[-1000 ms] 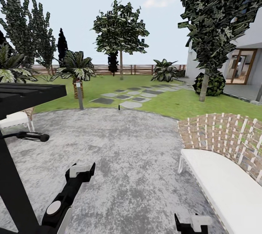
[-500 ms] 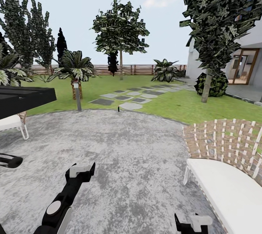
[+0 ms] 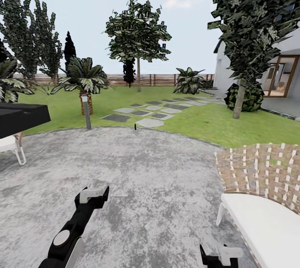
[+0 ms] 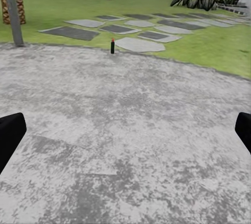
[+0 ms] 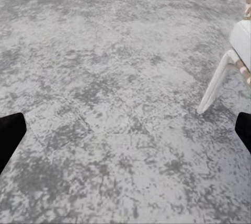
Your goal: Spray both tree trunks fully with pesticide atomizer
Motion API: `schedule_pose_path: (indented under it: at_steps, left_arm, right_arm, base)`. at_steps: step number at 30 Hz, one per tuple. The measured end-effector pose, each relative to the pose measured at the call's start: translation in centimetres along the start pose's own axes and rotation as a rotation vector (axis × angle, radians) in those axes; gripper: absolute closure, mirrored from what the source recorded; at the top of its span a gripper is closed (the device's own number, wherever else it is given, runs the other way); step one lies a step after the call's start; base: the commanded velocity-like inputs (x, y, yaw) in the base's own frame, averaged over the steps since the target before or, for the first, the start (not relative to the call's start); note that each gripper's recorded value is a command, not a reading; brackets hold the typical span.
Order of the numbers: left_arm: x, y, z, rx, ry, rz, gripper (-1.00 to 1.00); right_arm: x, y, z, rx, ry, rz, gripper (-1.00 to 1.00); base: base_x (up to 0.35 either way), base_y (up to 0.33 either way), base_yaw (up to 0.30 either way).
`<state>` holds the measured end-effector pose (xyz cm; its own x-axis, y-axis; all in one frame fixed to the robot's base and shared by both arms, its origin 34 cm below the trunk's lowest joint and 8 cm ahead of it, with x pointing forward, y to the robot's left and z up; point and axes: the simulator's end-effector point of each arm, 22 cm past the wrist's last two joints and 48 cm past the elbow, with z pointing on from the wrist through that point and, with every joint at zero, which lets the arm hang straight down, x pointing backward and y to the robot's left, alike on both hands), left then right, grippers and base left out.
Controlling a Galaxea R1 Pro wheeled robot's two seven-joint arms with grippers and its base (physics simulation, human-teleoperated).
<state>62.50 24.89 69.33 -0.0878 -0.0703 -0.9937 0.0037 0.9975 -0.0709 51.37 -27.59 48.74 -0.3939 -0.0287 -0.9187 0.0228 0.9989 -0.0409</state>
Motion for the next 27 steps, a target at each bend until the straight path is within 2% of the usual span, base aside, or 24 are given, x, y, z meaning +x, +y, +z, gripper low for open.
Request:
schedule_pose_path:
  at_steps: [27]
  left_arm:
    - [0.02,0.0,0.0,0.0,0.0,0.0,-1.0]
  right_arm:
    - [0.03,0.15,0.0,-0.001,0.001,0.004,-1.0]
  base:
    - [0.338,0.0,0.006]
